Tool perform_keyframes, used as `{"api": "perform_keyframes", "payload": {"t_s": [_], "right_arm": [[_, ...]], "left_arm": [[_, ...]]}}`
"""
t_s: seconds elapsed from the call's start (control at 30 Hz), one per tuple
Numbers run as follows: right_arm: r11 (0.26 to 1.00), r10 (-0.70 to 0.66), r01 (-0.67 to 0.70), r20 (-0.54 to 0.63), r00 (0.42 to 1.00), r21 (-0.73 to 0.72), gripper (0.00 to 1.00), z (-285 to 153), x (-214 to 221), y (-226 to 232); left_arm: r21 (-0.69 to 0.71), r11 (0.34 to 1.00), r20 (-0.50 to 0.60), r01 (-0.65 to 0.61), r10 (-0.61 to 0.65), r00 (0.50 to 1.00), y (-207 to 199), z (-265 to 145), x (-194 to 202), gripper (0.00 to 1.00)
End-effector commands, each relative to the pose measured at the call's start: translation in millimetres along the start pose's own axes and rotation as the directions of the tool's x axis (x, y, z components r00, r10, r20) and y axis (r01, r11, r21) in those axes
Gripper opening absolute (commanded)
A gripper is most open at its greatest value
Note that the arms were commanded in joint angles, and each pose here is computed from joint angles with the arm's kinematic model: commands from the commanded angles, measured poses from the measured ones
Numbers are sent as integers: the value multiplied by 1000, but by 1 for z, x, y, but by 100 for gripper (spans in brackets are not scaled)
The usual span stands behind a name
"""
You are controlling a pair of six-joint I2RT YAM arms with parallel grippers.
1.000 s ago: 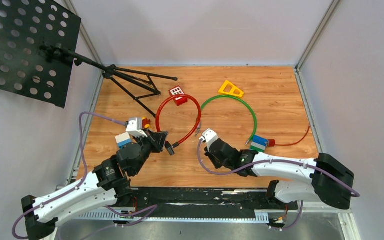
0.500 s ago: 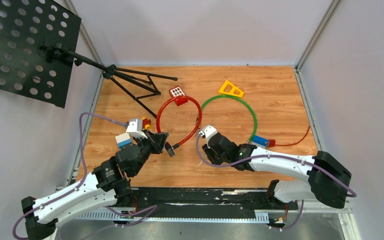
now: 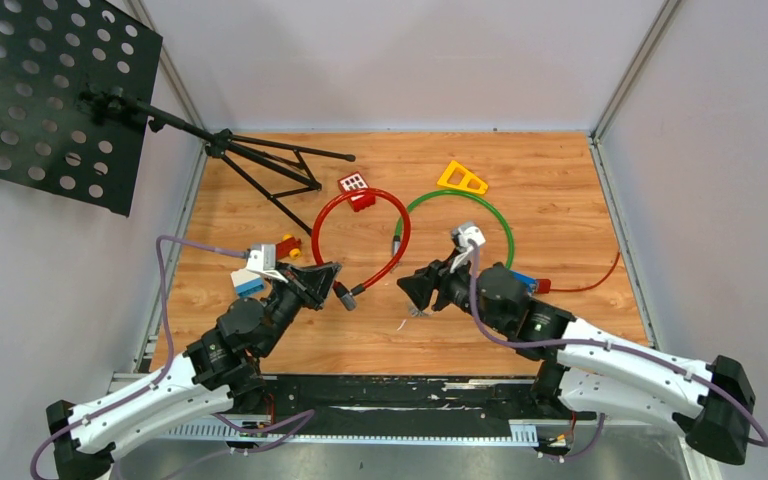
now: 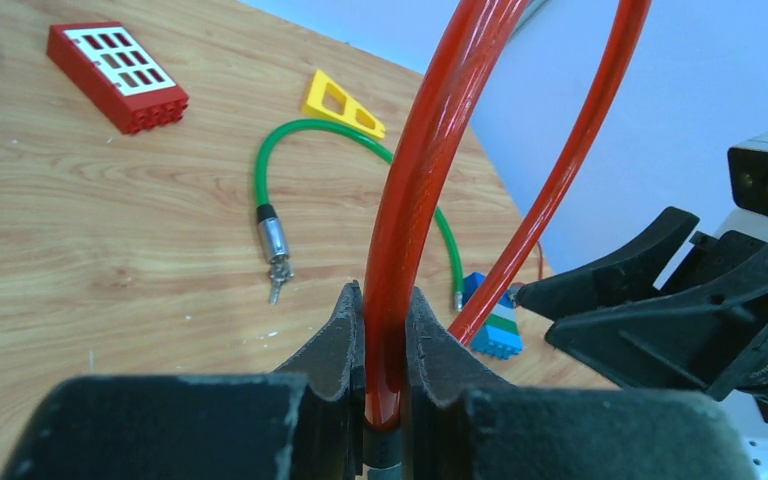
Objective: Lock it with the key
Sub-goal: Place the key at the center of the board, then place the lock at the center of the board.
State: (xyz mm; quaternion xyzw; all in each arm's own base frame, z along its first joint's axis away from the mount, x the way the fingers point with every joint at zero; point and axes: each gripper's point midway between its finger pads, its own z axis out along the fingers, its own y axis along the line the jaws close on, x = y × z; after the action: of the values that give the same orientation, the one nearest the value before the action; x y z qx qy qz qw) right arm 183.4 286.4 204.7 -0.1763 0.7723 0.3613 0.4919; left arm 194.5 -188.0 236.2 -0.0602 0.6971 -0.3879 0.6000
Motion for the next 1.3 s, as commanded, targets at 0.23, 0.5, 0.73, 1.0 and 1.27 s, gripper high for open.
{"api": "perform_keyframes", "payload": {"t_s": [0.23,0.5,0.73,1.0,1.27], "right_arm": [[941,333,-297,281,900,-164,56,-6,-60,23],[927,365,-318,294,883,-198,50,6,-69,31],[936,350,-338,342,872,-95,4,8,-69,10],[936,309,-352,437,845,19,0,-18,-74,-23],[939,280,-337,421,862,64,0,-21,-72,-30]], "left_arm": [[175,981,100,80,-99,990,-46,0,-38,0],[212,975,71,71,-88,994,-53,0,-32,0],[218,974,55,55,-69,996,-53,-2,-28,0],[179,984,30,-20,15,999,-47,-1,-26,0],[114,990,-43,-81,86,995,-36,6,-9,0]]}}
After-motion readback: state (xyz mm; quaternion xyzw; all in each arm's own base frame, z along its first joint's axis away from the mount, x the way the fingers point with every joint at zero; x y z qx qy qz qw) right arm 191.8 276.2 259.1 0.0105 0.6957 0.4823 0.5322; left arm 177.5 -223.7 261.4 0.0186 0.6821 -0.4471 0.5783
